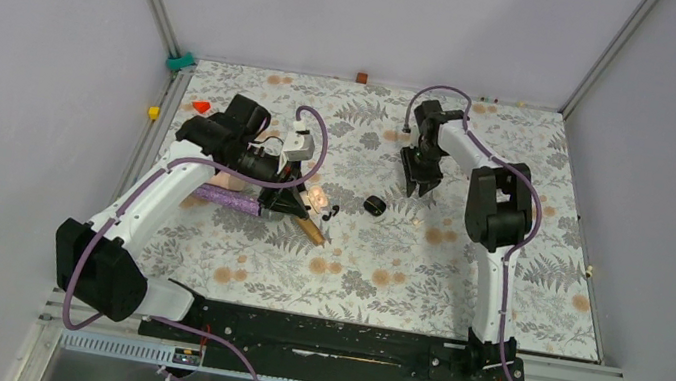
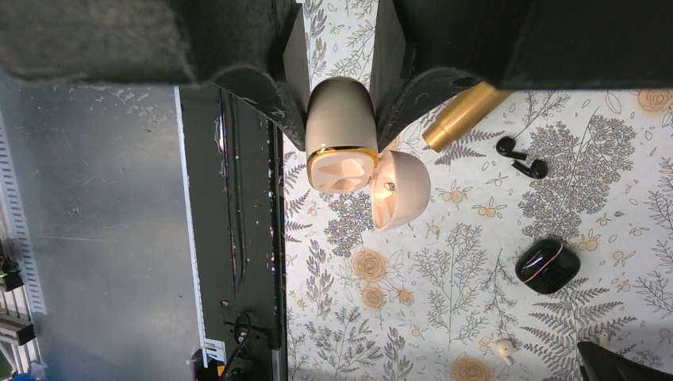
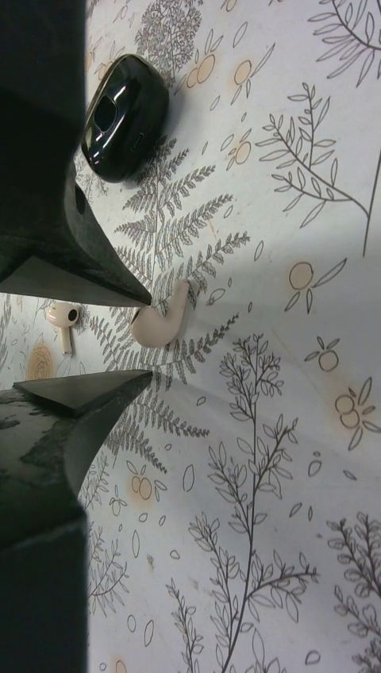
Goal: Insert the wireless bluetooth earbuds into the charging case
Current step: Pick up the earbud from the center of the board.
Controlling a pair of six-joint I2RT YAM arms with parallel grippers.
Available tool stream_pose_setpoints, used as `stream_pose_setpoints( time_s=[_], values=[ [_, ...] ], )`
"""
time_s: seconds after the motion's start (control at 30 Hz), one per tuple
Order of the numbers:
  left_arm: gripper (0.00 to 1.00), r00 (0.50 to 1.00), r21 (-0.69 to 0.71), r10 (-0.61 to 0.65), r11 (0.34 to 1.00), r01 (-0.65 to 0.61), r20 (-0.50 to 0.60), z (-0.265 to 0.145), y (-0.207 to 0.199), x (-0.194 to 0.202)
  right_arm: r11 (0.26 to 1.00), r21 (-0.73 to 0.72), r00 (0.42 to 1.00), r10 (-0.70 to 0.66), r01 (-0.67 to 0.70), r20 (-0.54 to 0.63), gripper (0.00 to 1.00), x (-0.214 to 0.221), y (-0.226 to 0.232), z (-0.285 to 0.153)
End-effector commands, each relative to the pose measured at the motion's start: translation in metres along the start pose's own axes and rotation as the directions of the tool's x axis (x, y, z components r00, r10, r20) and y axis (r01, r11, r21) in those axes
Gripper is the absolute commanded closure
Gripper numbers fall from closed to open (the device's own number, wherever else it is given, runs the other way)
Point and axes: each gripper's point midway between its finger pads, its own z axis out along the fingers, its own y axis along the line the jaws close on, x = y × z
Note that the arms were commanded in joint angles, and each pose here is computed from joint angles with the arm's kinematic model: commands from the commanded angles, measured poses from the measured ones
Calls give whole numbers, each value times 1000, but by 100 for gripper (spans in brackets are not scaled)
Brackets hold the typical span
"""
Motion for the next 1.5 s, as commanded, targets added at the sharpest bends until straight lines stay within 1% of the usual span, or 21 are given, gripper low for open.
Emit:
stream_pose_setpoints(
  time_s=[0.0, 0.2, 0.33, 0.57, 0.63, 0.73, 0.83, 0.9, 1.0, 1.07, 1.23, 1.33, 1.47],
  values=[
    [100, 998, 26, 41, 999, -42, 46, 0, -3, -9, 1000, 22, 999, 17, -17, 31, 58, -12, -4, -8],
    [100, 998, 26, 39, 999, -40, 45, 0, -2, -9, 1000, 19, 999, 16, -17, 42, 60, -15, -4, -7],
    [100, 998, 24, 37, 999, -38, 44, 0, -2, -9, 1000, -11, 999, 16, -16, 35, 62, -14, 1, -4],
    [100, 998, 24, 38, 999, -39, 46, 0, -1, -9, 1000, -25, 999, 16, -15, 29, 72, -13, 4, -3],
    [100, 998, 24, 38, 999, -39, 45, 0, -1, -9, 1000, -25, 999, 17, -16, 31, 74, -13, 3, -4],
    [100, 998, 24, 39, 999, -40, 45, 0, -2, -9, 1000, -20, 999, 10, -9, 42, 79, -15, 2, -8],
    [100, 998, 21, 40, 999, -41, 44, 0, -1, -9, 1000, -4, 996, -20, 21, 83, 80, -19, 1, -24],
    [100, 998, 20, 38, 999, -39, 42, 0, -1, -9, 999, 1, 990, -38, 38, 132, 80, -23, 2, -42],
    [100, 999, 12, 21, 1000, -21, 39, 1, 3, -9, 997, 11, 972, -75, 74, 224, 80, -26, 8, -74],
    [100, 999, -7, 8, 1000, -8, 41, 1, 8, -9, 992, 29, 954, -129, 126, 269, 79, -24, 17, -99],
    [100, 999, -61, -6, 998, 9, 45, 2, 18, -10, 972, 46, 924, -233, 230, 302, 79, -5, 40, -136],
    [100, 999, -129, -11, 991, 15, 30, 4, 30, -13, 955, 45, 902, -290, 292, 319, 79, 10, 56, -157],
    [100, 1000, -202, 26, 979, -29, -14, 4, 40, -19, 926, 22, 865, -362, 378, 347, 79, 35, 82, -185]
  ],
)
